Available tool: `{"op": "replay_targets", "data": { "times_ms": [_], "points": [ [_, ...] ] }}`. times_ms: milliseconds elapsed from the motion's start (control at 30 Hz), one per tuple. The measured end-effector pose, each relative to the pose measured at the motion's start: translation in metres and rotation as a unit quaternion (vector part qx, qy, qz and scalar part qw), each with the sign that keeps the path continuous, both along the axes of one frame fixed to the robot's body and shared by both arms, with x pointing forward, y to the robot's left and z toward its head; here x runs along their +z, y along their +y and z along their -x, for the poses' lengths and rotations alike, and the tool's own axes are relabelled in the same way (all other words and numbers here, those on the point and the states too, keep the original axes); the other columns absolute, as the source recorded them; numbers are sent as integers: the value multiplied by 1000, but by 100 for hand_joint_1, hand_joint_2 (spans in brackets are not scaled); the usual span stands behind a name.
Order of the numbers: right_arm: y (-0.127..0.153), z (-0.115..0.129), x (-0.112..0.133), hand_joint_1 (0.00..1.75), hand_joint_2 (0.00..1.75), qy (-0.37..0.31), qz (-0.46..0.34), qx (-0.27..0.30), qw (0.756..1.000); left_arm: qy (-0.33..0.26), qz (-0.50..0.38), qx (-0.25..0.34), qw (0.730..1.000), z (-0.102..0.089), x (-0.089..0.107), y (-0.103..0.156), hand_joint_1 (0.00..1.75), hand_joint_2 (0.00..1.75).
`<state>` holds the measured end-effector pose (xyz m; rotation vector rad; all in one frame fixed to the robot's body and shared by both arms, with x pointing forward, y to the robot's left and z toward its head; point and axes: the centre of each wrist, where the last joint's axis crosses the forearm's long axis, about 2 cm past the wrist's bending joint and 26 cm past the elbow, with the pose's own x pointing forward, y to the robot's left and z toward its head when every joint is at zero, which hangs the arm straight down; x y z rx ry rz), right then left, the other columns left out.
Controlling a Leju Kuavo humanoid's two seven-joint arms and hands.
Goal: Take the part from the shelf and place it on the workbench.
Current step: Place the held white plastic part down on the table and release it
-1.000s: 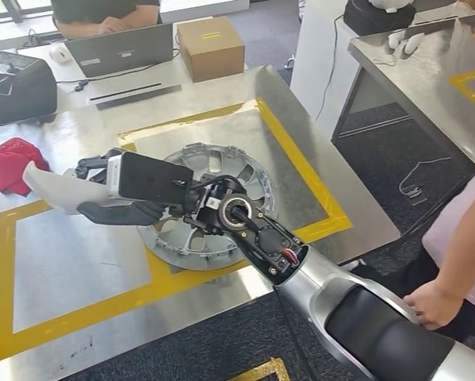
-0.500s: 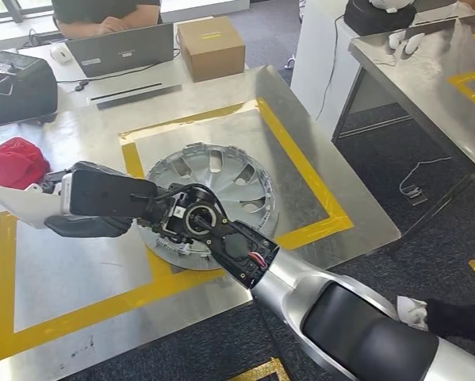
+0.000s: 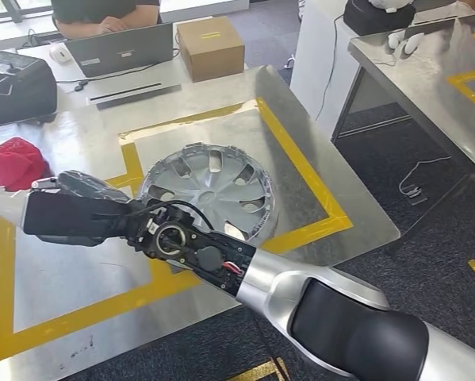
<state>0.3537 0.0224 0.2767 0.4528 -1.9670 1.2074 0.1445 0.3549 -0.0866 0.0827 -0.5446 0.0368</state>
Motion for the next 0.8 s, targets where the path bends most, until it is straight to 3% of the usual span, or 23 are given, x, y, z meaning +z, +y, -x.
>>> {"op": "replay_targets", "data": {
  "times_ms": [333, 800],
  "points": [
    [7, 9, -19, 175, 175, -25, 68, 14, 997, -1, 1, -2, 1000, -1, 0, -2, 0, 175],
    [3, 11, -49, 175, 175, -132, 163, -52, 976, -10, 5, -18, 1000, -13, 3, -14, 0, 175]
  ]
}}
